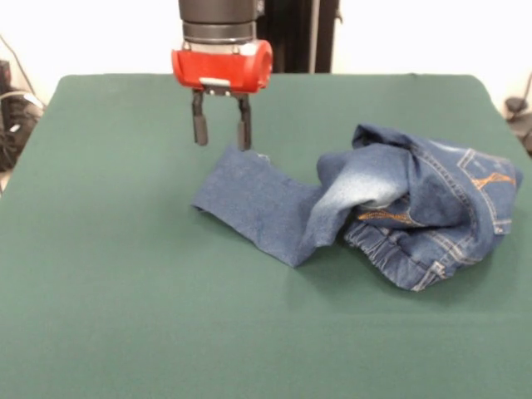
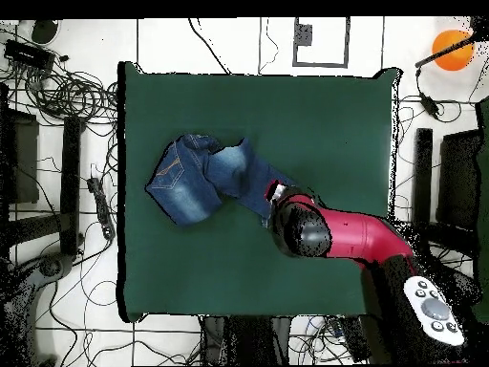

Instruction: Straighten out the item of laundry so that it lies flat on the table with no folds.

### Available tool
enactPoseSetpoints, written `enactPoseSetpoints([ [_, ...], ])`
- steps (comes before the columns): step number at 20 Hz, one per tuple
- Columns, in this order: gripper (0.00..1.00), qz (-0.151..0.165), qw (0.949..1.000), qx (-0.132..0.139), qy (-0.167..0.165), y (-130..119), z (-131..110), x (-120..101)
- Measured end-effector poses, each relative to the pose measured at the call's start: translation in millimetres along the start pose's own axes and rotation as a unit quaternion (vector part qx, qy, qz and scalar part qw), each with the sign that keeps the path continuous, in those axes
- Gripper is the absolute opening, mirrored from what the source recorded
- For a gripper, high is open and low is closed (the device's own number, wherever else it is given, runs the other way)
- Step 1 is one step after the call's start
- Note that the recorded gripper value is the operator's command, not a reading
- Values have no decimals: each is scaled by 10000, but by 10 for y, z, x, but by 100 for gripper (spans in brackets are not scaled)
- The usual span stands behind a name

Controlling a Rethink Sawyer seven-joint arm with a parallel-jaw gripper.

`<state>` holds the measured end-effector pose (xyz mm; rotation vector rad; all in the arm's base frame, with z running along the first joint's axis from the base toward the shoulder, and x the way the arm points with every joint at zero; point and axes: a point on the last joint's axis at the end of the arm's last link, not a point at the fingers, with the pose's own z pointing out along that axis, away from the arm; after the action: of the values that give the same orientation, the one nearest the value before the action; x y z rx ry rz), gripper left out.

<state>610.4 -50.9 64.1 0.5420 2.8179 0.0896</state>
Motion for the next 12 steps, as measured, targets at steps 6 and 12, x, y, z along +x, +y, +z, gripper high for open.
enactPoseSetpoints([
  [6, 100, -156, 9998, -103, 3, 95, 192, 179],
  [12, 100, -240, 9996, -172, -26, 65, 320, 295],
])
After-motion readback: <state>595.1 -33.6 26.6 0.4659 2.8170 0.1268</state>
